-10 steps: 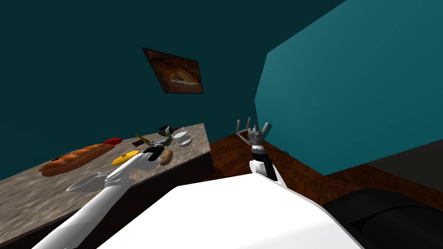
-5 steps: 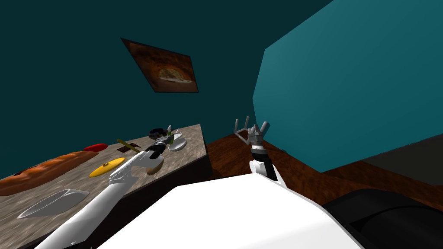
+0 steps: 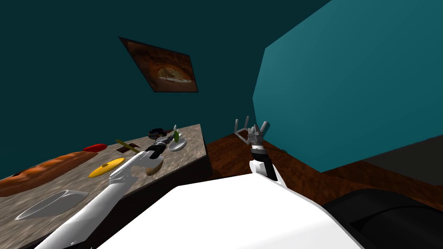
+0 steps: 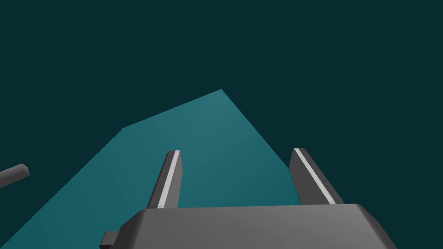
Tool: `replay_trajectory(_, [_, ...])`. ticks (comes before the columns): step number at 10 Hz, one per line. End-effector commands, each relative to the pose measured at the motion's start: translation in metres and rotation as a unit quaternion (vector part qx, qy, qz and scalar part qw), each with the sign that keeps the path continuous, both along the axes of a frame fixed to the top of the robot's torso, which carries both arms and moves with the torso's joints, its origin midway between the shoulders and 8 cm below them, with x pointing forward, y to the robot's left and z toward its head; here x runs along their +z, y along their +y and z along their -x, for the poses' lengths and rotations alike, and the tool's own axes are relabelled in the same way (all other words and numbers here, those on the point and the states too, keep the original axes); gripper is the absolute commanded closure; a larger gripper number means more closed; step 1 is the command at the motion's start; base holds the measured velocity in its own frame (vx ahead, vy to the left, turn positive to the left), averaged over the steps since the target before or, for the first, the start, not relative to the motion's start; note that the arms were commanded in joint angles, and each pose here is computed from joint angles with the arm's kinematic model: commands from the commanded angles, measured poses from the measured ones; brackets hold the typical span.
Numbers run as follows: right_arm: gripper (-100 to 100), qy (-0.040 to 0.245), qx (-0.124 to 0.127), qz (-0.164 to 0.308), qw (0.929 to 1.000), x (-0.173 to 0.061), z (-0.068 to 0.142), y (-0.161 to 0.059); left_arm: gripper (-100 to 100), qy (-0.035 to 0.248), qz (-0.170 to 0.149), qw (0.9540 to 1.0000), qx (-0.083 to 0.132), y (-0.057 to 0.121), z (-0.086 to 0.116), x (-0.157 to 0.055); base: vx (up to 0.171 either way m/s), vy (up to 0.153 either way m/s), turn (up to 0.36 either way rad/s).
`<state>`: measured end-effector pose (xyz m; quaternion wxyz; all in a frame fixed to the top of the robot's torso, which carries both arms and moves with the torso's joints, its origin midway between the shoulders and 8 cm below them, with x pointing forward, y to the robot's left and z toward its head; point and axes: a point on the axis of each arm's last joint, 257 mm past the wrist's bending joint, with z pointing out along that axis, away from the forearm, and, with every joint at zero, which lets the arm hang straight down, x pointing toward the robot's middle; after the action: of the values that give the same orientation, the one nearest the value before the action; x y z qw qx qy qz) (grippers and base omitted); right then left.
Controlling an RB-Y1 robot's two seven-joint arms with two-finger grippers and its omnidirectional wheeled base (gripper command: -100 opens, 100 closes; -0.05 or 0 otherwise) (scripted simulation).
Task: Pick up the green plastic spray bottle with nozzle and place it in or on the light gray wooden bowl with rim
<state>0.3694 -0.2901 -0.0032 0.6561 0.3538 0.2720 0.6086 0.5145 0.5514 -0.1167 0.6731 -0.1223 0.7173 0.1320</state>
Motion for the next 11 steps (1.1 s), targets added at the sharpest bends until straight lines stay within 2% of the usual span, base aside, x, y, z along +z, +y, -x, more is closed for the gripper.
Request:
replay_trajectory(1, [0,0.000,0.000,0.000,1.0000,0.000,0.000,0.000,-100,-0.001,-0.001,1.0000,0.004,0.004,0.000,0.012,-0.008,-0.001,-0.046])
replay_trajectory(9, [0,0.000,0.000,0.000,1.0000,0.000,0.000,0.000,-100,0.002,-0.003,0.9999,0.014,0.012,0.001,0.056,-0.012,0.000,-0.033])
replay_trajectory(10, [0,0.000,0.000,0.000,1.0000,0.000,0.000,0.000,-100,0.001,-0.003,0.9999,0.013,0.012,0.002,0.054,0.000,0.000,0.000])
replay_trajectory(11, [0,0.000,0.000,0.000,1.0000,0.000,0.000,0.000,0,0.001,-0.003,0.9999,0.014,0.012,0.002,0.054,0.000,0.000,0.000])
